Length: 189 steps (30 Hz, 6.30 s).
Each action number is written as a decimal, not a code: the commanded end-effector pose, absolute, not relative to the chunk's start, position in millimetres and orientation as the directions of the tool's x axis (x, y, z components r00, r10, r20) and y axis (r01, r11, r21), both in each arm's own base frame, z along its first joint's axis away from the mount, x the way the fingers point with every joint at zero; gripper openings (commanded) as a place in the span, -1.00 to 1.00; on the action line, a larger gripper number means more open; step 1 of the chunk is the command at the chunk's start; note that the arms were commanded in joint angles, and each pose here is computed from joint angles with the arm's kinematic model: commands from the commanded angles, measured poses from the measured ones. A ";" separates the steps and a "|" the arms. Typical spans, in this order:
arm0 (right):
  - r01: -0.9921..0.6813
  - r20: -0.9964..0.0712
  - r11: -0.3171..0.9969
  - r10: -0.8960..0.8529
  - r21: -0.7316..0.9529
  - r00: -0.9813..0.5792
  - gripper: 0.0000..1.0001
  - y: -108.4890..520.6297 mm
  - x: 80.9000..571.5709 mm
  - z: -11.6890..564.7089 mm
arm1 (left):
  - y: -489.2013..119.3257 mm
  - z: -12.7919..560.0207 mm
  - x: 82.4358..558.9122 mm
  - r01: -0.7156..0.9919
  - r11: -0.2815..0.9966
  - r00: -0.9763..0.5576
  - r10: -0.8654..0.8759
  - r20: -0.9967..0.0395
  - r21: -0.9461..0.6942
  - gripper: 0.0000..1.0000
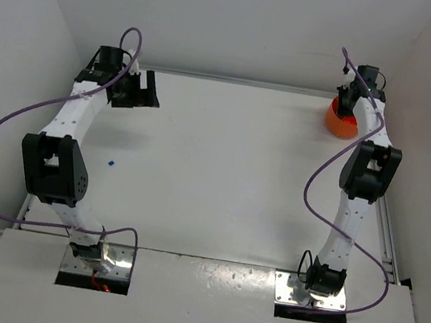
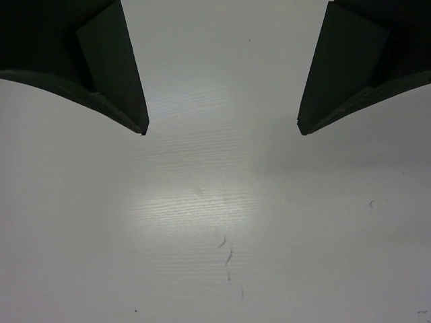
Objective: Sort the legos into containers by color
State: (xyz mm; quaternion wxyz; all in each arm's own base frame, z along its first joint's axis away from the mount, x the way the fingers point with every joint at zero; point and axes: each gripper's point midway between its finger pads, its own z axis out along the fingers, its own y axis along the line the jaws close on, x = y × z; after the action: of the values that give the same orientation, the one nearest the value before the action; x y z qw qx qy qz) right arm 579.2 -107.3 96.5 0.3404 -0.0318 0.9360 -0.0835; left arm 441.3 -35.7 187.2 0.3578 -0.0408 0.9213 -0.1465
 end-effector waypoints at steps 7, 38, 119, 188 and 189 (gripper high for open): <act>0.095 -0.712 0.978 -0.065 -0.183 -0.699 -0.60 -124.6 604.0 121.9 | -53.9 208.0 436.6 0.126 0.954 -0.695 -0.110 -0.710 -0.271 0.99; -0.329 -0.765 0.943 -0.182 0.041 -0.618 -0.32 10.6 570.5 180.3 | 67.6 58.9 329.0 0.216 0.964 -0.918 0.255 -0.305 0.156 -0.11; -0.977 -0.966 0.054 -0.169 -0.207 0.195 0.18 416.9 367.7 193.7 | -176.9 211.8 360.8 0.430 0.266 -0.883 -0.077 -0.464 -0.863 -1.00; 0.091 -0.802 0.996 0.041 -0.017 -0.596 -1.00 -69.6 593.0 138.4 | -92.8 172.0 430.2 0.280 0.910 -0.732 -0.003 -0.681 -0.305 0.25; 0.101 -0.810 0.995 0.040 -0.025 -0.585 -1.00 -72.1 595.3 144.2 | -92.8 172.0 430.2 0.280 0.910 -0.732 -0.003 -0.681 -0.305 0.25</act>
State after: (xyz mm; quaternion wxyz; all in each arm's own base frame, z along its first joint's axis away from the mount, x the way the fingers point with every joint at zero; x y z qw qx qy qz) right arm 577.4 -52.5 104.4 0.4067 0.0020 0.9134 -0.0162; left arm 421.2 -92.4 154.4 0.3339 0.0660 0.9168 -0.2086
